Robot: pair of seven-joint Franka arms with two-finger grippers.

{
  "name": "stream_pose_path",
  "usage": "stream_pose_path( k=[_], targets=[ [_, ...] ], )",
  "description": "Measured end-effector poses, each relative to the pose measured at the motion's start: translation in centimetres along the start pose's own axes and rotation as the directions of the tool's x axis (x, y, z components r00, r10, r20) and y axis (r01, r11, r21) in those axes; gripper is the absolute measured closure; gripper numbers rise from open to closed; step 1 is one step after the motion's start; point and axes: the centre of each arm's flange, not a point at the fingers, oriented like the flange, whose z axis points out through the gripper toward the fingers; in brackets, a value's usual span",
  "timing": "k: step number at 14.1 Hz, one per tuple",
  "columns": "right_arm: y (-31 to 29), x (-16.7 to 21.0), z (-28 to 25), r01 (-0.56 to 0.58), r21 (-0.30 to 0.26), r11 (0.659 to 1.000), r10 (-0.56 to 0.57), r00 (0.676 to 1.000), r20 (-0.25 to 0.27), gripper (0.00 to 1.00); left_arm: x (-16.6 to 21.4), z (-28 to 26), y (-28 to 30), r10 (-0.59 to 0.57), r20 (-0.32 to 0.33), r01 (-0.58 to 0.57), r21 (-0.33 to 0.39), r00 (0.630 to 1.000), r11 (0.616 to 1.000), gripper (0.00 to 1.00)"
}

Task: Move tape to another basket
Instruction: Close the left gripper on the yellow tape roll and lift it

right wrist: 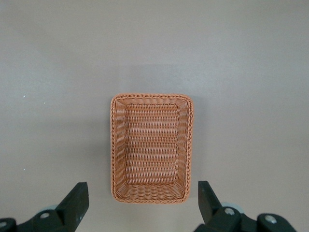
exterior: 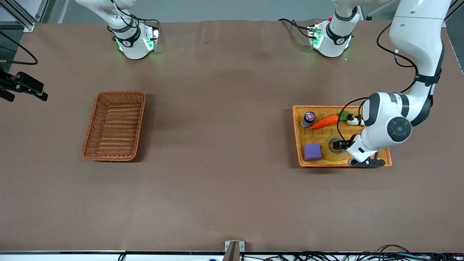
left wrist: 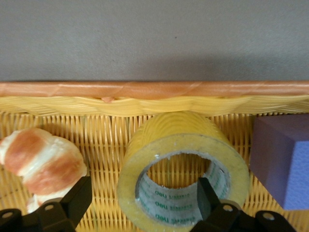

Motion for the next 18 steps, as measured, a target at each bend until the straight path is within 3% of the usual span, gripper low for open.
stream_pose_path(
  k=[3,9,10,15,18],
  targets=[
    [0.0,0.0,0.0,0.0,0.0,1.0,0.0,1.0,0.001,0.0,-0.2,2.7,0.1,0.001,0.036,-0.001,0.0,0.999,1.0,0.09],
    [0.0,0.0,0.1,0.0,0.0,1.0,0.0,1.0,0.002,0.0,0.3,2.6,-0.6,-0.011,0.024,0.011,-0.002,1.0,1.0,0.73],
    [0.0,0.0,0.1,0.0,0.0,1.0,0.0,1.0,0.002,0.0,0.2,1.9,-0.7,-0.015,0.029,0.015,-0.001,0.999,1.0,0.79],
    [0.1,0.1,0.2,-0.002,0.0,1.0,0.002,1.0,0.004,0.0,-1.1,-6.1,-0.1,-0.043,0.103,0.041,0.023,0.994,0.999,0.78],
    [0.5,0.0,0.3,-0.008,0.0,1.0,0.008,1.0,0.007,0.0,-2.0,-11.7,4.4,-0.044,0.143,0.04,0.031,0.989,0.999,0.78]
  ],
)
